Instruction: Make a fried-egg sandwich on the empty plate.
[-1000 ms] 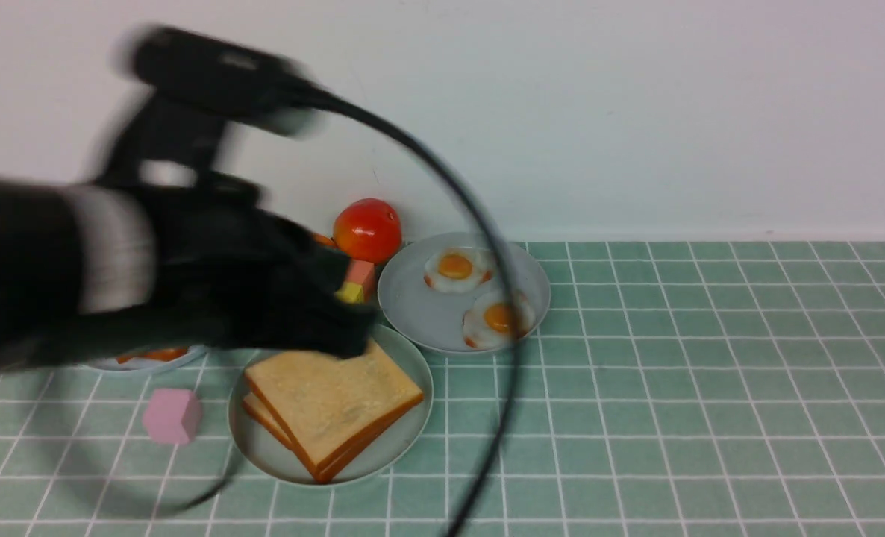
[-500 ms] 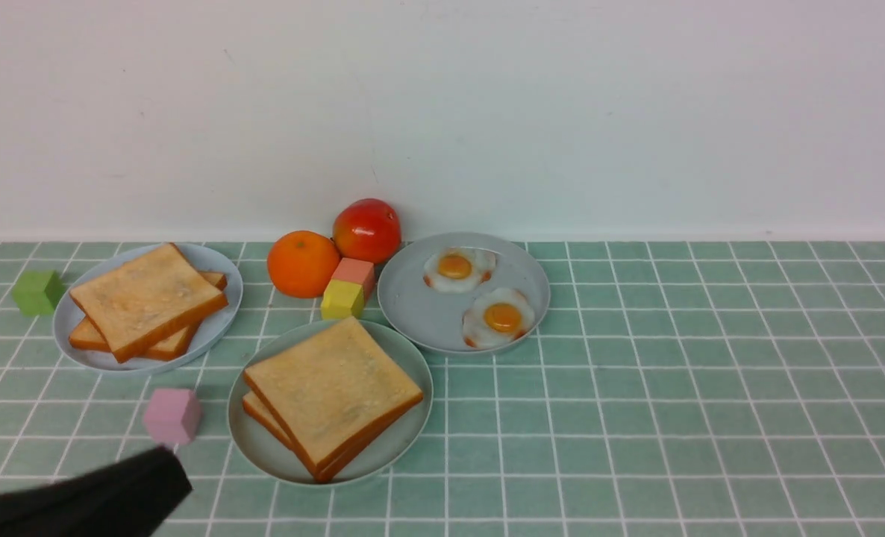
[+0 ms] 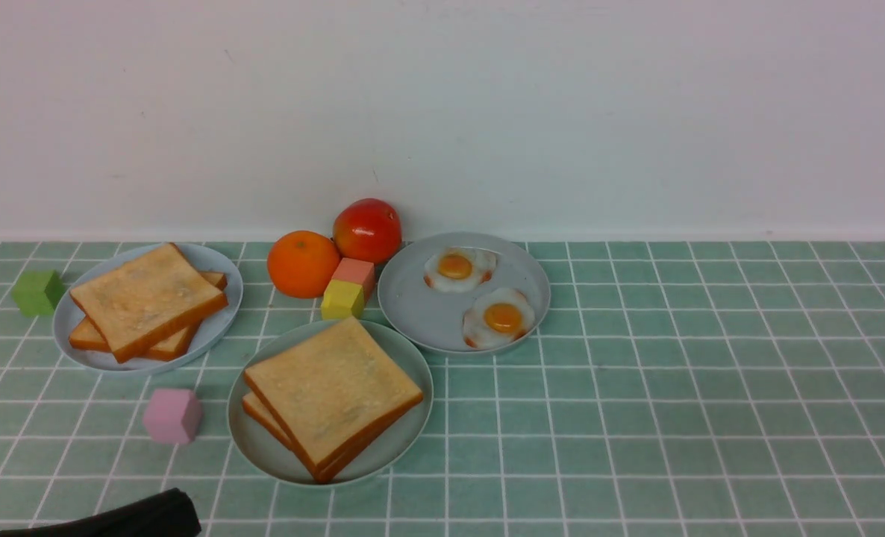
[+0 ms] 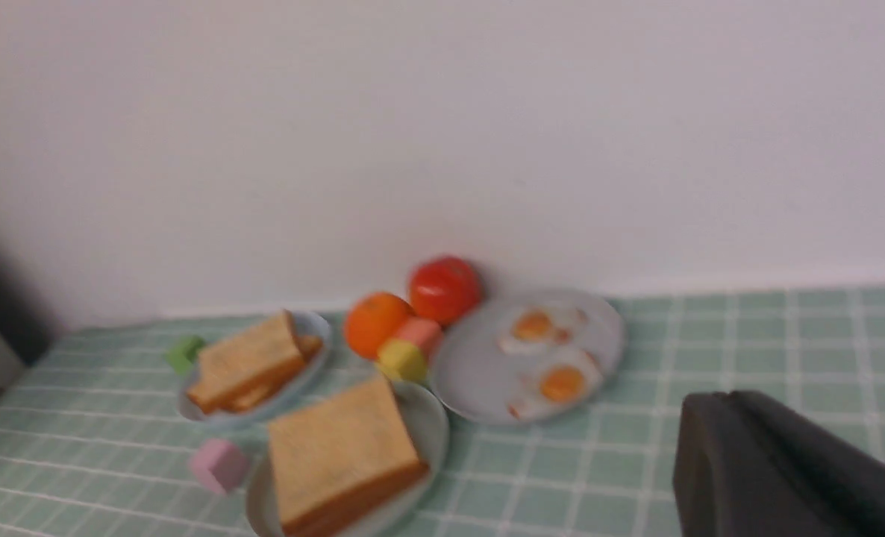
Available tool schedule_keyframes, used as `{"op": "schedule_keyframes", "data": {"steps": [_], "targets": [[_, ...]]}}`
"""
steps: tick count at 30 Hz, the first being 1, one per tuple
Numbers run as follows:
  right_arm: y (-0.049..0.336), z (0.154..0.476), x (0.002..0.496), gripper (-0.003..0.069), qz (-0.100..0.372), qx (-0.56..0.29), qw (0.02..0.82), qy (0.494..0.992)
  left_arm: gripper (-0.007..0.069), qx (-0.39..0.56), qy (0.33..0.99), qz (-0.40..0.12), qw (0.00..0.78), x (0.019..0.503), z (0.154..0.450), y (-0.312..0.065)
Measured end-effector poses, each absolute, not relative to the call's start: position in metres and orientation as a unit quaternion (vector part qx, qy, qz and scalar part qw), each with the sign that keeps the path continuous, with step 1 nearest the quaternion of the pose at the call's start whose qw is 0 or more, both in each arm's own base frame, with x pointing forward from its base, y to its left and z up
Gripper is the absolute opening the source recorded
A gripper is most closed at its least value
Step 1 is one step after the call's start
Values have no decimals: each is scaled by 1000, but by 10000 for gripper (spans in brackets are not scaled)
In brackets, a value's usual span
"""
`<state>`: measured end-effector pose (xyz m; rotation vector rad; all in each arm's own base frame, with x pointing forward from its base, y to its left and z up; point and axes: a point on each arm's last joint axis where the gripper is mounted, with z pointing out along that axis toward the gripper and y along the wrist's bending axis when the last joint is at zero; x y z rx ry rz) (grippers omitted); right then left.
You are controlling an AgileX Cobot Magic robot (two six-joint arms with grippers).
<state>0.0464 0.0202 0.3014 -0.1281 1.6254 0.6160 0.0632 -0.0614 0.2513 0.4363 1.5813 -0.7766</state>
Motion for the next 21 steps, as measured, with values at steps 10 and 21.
{"op": "schedule_keyframes", "data": {"steps": [10, 21], "targets": [[27, 234, 60, 14, 186, -125, 656, 720, -13, 190, 692, -334, 612, 63, 250, -61], [6, 204, 57, -14, 82, 1, 721, 688, -13, 191, 696, -332, 608, 64, 249, -62]]}}
